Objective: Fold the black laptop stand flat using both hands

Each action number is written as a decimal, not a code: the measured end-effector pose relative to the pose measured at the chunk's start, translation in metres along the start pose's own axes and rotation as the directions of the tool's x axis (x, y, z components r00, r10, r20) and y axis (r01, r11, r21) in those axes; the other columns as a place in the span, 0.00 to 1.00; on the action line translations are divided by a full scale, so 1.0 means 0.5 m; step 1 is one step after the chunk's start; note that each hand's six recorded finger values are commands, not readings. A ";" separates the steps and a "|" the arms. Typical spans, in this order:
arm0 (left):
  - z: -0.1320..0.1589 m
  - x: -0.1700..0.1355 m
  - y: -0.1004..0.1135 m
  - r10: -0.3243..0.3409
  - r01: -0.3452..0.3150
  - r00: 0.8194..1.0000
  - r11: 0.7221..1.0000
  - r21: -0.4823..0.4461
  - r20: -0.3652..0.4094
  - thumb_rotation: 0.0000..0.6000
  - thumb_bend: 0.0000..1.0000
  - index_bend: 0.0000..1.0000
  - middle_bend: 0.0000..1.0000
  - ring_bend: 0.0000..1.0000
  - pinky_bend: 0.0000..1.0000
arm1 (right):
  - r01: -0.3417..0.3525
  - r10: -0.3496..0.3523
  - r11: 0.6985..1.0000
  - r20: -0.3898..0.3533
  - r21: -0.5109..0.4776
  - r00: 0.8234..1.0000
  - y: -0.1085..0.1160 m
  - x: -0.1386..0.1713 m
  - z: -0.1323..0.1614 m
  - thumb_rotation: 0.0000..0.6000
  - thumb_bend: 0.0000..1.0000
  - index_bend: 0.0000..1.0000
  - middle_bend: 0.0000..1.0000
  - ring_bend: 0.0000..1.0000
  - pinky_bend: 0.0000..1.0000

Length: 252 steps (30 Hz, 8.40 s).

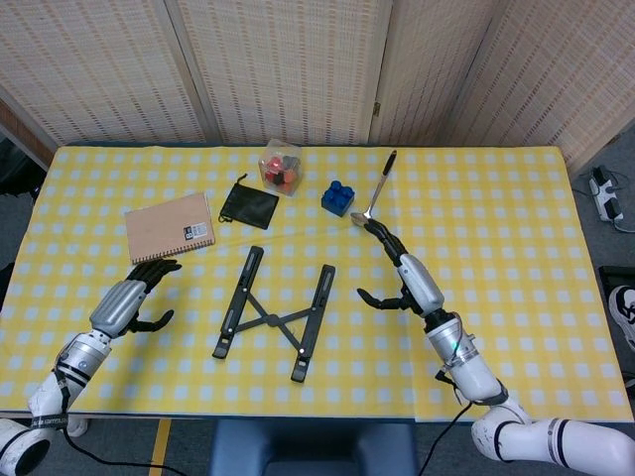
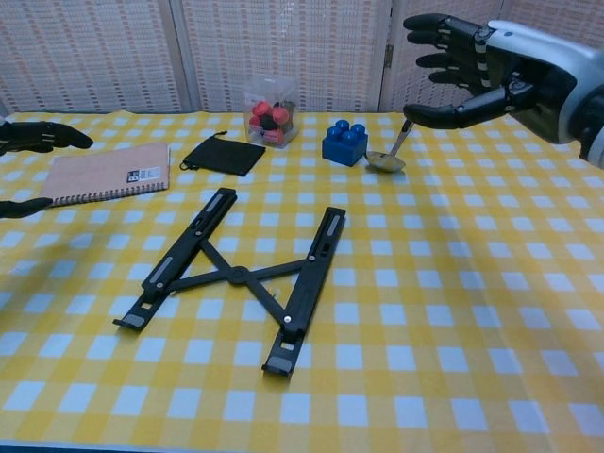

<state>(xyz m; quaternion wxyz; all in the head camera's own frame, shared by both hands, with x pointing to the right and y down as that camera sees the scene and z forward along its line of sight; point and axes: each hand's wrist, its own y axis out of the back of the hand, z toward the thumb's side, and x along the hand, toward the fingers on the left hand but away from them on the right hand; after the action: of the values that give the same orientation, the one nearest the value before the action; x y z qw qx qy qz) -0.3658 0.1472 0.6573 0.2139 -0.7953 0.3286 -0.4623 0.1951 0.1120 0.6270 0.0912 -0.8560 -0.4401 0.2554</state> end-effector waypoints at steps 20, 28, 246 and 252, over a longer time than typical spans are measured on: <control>0.025 0.179 -0.060 -0.055 -0.011 0.993 0.841 0.541 0.106 1.00 0.17 0.07 0.12 0.03 0.03 | -0.189 0.320 0.735 -0.088 0.651 0.943 -0.147 0.042 0.041 1.00 0.35 0.51 0.71 0.79 0.63; 0.027 0.214 -0.100 -0.045 -0.029 0.992 0.836 0.547 0.121 1.00 0.15 0.06 0.11 0.03 0.01 | -0.281 0.421 0.633 -0.017 0.721 0.907 -0.244 0.017 0.002 1.00 0.35 0.55 0.76 0.83 0.69; -0.091 -0.002 0.077 0.313 -0.264 0.939 0.921 0.286 -0.141 1.00 0.18 0.13 0.09 0.00 0.00 | -0.067 0.026 0.605 0.065 0.793 0.998 0.098 0.124 -0.046 1.00 0.34 0.00 0.03 0.10 0.02; -0.110 -0.117 0.079 0.378 -0.305 0.903 0.899 0.314 -0.206 1.00 0.18 0.13 0.09 0.00 0.00 | -0.020 -0.168 0.674 0.179 0.738 0.969 0.207 0.265 -0.105 1.00 0.34 0.00 0.02 0.07 0.02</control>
<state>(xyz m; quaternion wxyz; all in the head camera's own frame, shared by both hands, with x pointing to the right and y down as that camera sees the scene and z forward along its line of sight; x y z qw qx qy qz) -0.4475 0.1599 0.6233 0.3550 -0.6192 0.4222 -0.5589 0.3593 0.1598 0.5852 0.3855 -0.6922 -0.3425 0.5049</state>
